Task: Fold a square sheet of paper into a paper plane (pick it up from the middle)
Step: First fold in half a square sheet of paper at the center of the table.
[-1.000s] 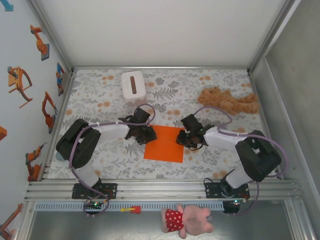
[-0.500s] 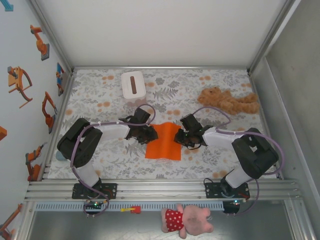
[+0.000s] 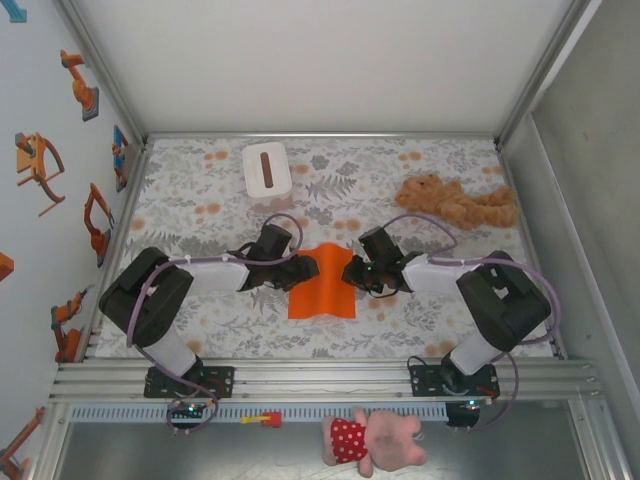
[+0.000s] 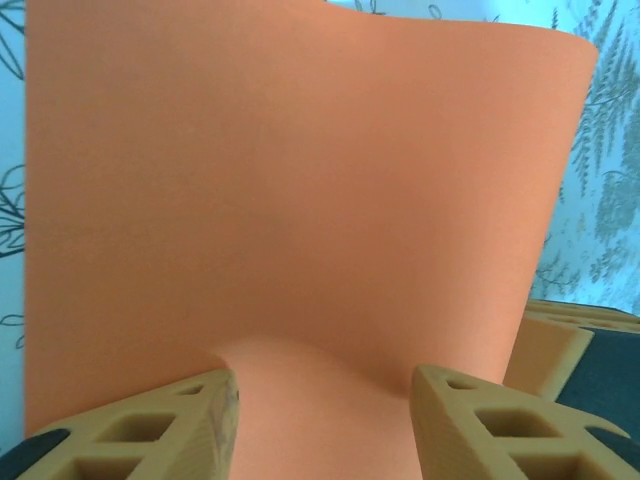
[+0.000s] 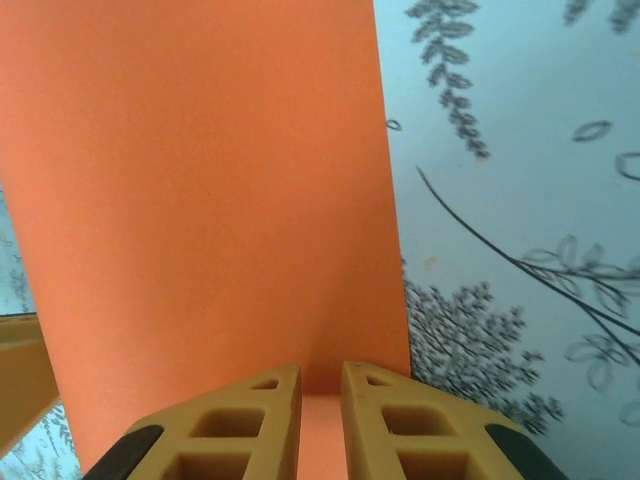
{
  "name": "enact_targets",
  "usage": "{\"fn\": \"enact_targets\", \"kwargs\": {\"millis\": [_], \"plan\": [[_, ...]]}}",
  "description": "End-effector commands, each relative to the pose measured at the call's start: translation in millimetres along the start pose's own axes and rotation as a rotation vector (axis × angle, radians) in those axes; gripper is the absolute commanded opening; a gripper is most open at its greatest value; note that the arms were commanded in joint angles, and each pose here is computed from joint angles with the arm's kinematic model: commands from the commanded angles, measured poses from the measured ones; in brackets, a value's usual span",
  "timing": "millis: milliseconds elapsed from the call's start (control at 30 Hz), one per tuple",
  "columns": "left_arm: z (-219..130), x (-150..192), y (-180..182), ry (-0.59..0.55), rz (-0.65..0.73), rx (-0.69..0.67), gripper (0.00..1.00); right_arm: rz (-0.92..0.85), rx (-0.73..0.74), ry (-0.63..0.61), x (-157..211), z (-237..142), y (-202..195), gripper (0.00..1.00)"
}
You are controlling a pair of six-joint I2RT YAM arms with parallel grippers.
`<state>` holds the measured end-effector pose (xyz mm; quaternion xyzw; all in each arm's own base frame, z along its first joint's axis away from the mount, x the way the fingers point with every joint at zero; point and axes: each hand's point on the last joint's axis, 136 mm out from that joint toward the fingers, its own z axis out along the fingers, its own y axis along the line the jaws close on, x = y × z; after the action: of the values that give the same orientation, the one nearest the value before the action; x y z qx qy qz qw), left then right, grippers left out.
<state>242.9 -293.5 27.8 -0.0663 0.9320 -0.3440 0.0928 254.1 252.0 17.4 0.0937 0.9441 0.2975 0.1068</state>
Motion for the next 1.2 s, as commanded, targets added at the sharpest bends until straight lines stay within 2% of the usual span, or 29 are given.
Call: {"fn": "enact_targets", "kwargs": {"millis": [0, 267, 467, 633, 900, 1033, 1167], "plan": [[-3.5, -4.5, -13.7, -0.046, 0.013, 0.084, 0.54, 0.045, 0.005, 0.035, 5.5, 10.6, -6.2, 0.17], [-3.8, -4.6, -23.1, -0.066, 0.032, 0.170, 0.69, 0.035, -0.045, 0.061, 5.4, 20.6, 9.8, 0.16], [-5.8, -4.8, -21.4, -0.069, 0.028, 0.153, 0.75, 0.017, -0.074, 0.084, 9.4, 30.5, 26.2, 0.16], [-6.0, -5.6, -16.9, -0.065, 0.022, 0.110, 0.75, 0.035, -0.149, 0.084, 8.4, 32.2, 39.8, 0.15], [-2.3, -4.7, -17.2, -0.045, 0.021, 0.099, 0.61, 0.062, -0.253, 0.095, 9.8, 32.0, 54.9, 0.14], [-6.7, -7.7, -20.9, -0.056, 0.039, 0.092, 0.47, 0.055, -0.242, 0.062, 4.5, 23.7, 52.5, 0.14], [-19.8, -13.5, -33.7, -0.082, 0.075, 0.110, 0.35, 0.021, -0.235, -0.023, -12.3, -1.5, 51.1, 0.15]]}}
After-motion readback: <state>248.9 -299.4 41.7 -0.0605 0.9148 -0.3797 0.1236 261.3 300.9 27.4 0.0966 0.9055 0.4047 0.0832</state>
